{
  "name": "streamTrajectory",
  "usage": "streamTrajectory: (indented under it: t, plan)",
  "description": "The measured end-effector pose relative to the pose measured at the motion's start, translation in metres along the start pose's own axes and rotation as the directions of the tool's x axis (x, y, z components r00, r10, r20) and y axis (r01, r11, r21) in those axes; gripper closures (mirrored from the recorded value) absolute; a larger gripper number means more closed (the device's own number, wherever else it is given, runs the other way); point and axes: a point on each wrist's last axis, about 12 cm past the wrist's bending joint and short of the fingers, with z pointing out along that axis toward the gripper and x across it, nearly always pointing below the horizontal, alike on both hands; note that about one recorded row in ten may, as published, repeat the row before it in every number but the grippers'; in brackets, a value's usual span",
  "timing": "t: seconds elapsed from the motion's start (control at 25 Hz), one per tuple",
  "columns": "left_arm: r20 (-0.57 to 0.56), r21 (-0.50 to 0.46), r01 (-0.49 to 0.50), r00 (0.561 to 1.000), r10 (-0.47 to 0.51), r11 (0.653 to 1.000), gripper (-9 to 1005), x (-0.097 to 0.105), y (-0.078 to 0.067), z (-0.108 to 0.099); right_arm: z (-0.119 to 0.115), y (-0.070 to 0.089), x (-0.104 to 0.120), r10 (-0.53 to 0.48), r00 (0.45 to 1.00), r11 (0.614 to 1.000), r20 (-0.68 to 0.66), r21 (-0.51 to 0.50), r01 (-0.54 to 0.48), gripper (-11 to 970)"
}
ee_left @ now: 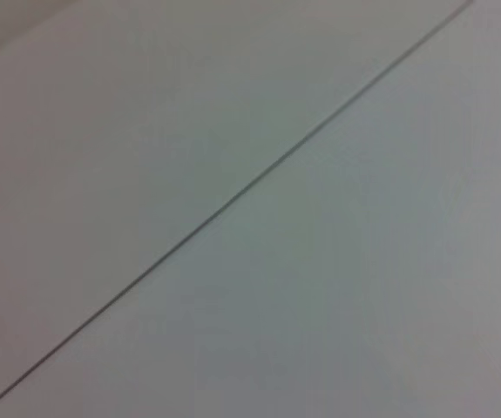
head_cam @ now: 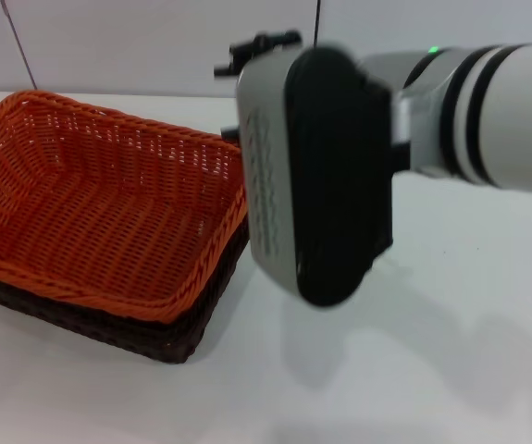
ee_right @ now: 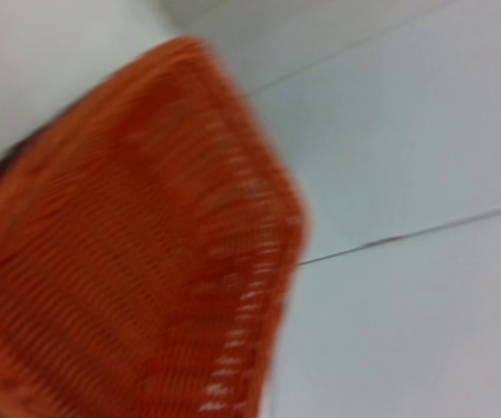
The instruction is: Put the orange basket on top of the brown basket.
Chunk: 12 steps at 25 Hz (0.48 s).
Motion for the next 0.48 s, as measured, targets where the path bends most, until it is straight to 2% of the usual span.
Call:
streamTrajectory:
  t: [0.24,0.4,0.44,0.48]
  plan:
    - [-0.051,-0.002,-0.028,0.998,0.028,1.0,264,0.002,0.0,0.01,-0.006,-0.006,0.008,0.195,0.979,0.973,0.066,0.113,-0.202,448]
    - [-0.059,0.006,-0.037,0.998,0.037,0.999,264,0.001,0.0,0.012,-0.009,-0.005,0.012,0.313,0.942,0.932,0.118,0.15,-0.329,449]
    - [-0.064,0.012,-0.047,0.997,0.047,0.999,264,-0.002,-0.001,0.016,-0.01,-0.004,0.018,0.376,0.915,0.9,0.144,0.177,-0.398,449]
    - [-0.064,0.012,-0.047,0.997,0.047,0.999,264,-0.002,-0.001,0.016,-0.01,-0.004,0.018,0.376,0.915,0.9,0.144,0.177,-0.398,449]
